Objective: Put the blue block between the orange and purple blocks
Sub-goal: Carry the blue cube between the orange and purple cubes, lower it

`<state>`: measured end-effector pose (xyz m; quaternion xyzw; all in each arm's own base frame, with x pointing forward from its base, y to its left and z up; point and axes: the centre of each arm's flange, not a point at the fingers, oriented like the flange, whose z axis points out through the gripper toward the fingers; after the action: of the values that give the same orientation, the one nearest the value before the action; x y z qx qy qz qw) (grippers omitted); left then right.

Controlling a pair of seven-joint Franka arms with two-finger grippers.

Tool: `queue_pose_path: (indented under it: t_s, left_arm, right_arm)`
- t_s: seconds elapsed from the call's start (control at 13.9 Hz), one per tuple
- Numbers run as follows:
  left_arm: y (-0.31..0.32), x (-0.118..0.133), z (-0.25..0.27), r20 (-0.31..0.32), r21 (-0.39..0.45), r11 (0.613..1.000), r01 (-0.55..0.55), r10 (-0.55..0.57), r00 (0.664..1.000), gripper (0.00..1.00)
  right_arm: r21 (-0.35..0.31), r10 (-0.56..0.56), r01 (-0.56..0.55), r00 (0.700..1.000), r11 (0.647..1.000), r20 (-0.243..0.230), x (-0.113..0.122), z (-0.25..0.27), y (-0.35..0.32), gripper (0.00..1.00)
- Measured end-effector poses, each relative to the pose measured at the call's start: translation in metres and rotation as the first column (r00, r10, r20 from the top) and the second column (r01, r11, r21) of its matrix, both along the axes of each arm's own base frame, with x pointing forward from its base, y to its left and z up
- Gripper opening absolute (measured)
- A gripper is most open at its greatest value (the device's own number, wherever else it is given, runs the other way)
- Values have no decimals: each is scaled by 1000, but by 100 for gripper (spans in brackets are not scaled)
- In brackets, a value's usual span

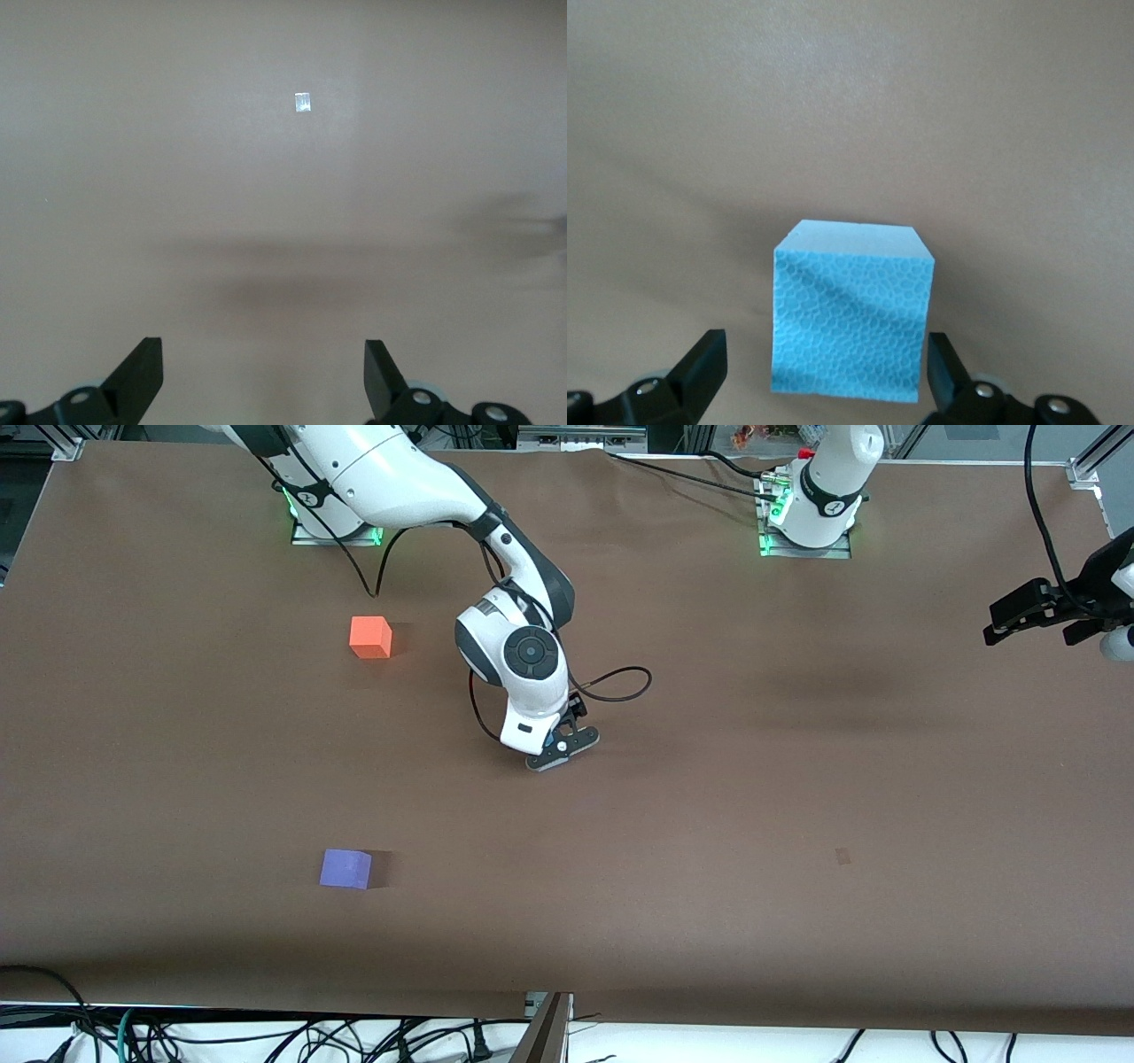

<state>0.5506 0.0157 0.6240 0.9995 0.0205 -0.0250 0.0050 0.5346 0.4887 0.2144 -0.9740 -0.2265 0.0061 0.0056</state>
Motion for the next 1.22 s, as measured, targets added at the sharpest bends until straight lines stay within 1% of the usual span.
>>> queue_pose_path:
  t_s: [0.14, 0.22, 0.29, 0.43, 0.5, 0.58, 0.72, 0.94, 1.08, 1.22]
  left_arm:
    - [0, 0, 0, 1, 0, 1000, 0, 0, 1000, 100]
    - [0, 0, 0, 2, 0, 1000, 0, 0, 1000, 100]
    - [0, 0, 0, 3, 0, 1000, 0, 0, 1000, 100]
    - [0, 0, 0, 3, 0, 1000, 0, 0, 1000, 100]
    - [0, 0, 0, 3, 0, 1000, 1, -1, 1000, 100]
    - [0, 0, 0, 4, 0, 1000, 1, -1, 1000, 100]
    - [0, 0, 0, 4, 0, 1000, 1, -1, 1000, 100]
    - [-1, 0, 0, 4, 0, 1000, 1, -1, 1000, 100]
    - [-1, 0, 0, 4, 0, 1000, 1, -1, 1000, 100]
    - [-1, 1, 0, 4, 0, 1000, 1, -1, 1000, 100]
  right_arm:
    - [4, 0, 0, 1000, 1000, 4, 0, -3, 0, 100]
    - [10, 0, 0, 1000, 1000, 10, 1, -4, 1, 96]
    - [14, 0, -1, 1000, 1000, 15, 1, -4, 1, 96]
    - [17, 0, 0, 1000, 1000, 18, 2, -4, 2, 74]
    - [18, -1, 1, 1000, 1000, 22, 3, -3, 1, 61]
    - [19, -7, 6, 1000, 1000, 29, 7, 0, -1, 58]
    - [19, -40, 39, 998, 999, 51, 27, 7, -18, 58]
    - [35, -135, 133, 987, 991, 89, 70, 39, -67, 58]
    - [-10, -204, 205, 975, 979, 94, 93, 58, -109, 58]
    - [-62, -263, 269, 961, 961, 85, 106, 69, -145, 58]
